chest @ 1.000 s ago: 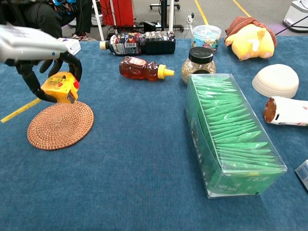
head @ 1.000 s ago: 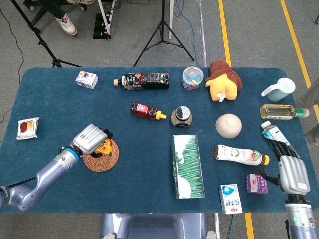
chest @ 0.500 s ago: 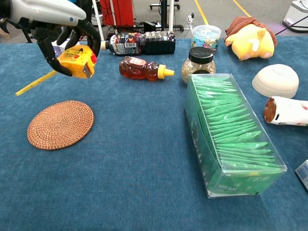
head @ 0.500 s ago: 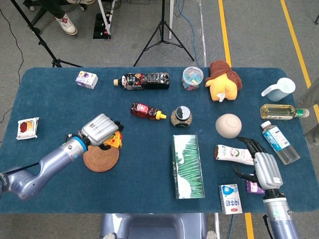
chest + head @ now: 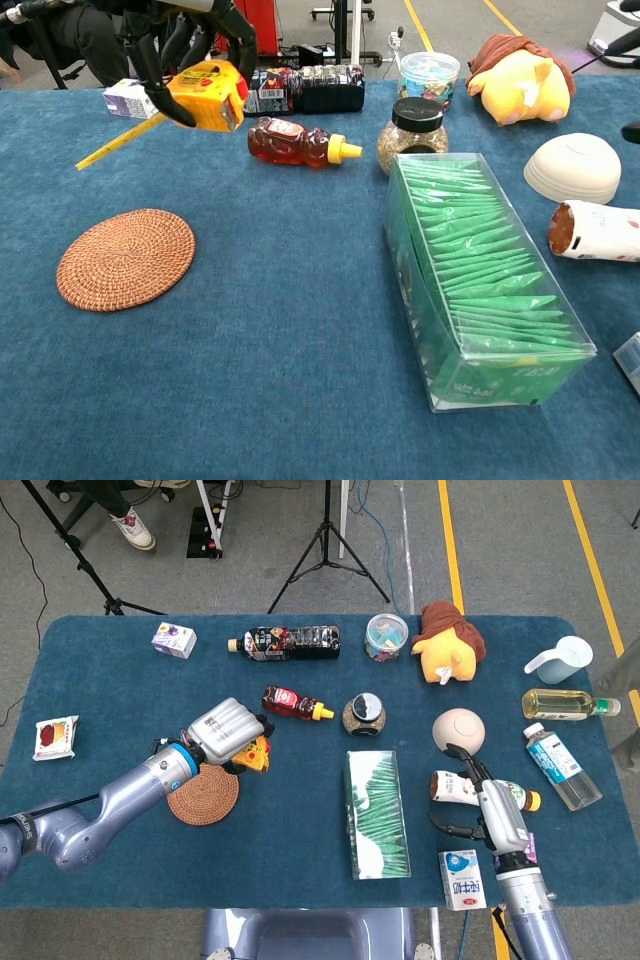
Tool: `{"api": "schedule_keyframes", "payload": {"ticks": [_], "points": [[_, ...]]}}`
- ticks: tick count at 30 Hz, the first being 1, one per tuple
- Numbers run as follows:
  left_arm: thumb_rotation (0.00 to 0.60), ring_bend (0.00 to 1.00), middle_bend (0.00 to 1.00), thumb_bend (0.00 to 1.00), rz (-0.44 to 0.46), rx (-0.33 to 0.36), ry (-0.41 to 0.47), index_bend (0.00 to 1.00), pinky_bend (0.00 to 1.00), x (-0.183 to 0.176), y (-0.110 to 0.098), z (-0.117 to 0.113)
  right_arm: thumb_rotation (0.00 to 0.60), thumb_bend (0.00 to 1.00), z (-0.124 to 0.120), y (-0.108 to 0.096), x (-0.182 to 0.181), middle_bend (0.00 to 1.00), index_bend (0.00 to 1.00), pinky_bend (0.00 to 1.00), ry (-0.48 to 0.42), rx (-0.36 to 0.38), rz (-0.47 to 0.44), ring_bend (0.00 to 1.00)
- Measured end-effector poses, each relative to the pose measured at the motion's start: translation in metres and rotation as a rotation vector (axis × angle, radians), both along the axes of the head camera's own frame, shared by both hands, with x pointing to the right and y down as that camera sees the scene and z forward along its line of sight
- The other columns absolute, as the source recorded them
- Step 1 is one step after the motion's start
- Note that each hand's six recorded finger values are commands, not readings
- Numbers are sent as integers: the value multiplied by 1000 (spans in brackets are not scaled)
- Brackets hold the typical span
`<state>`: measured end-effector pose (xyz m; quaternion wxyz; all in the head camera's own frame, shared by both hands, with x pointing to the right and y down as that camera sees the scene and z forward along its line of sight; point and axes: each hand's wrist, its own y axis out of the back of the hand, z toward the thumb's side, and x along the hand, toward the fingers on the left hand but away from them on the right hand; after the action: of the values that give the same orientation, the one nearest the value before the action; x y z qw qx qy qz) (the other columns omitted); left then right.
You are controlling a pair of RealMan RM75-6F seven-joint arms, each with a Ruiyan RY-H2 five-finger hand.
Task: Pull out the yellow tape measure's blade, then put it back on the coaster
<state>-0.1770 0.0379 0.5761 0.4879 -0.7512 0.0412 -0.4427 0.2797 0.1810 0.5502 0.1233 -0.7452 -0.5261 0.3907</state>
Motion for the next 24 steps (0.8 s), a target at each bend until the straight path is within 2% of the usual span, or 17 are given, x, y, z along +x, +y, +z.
{"api": "schedule_keyframes", "payload": {"ticks": [15, 24], "points": [[593, 491, 472, 335, -7, -45, 49, 582, 507, 60, -10, -18, 584, 202, 21, -14, -27, 108, 6, 241, -144, -66, 107, 110], [591, 490, 488, 335, -11, -75, 52, 582, 507, 91, -12, -22, 575, 202, 31, -22, -33, 79, 0, 226, -137, -67, 147, 92]]}}
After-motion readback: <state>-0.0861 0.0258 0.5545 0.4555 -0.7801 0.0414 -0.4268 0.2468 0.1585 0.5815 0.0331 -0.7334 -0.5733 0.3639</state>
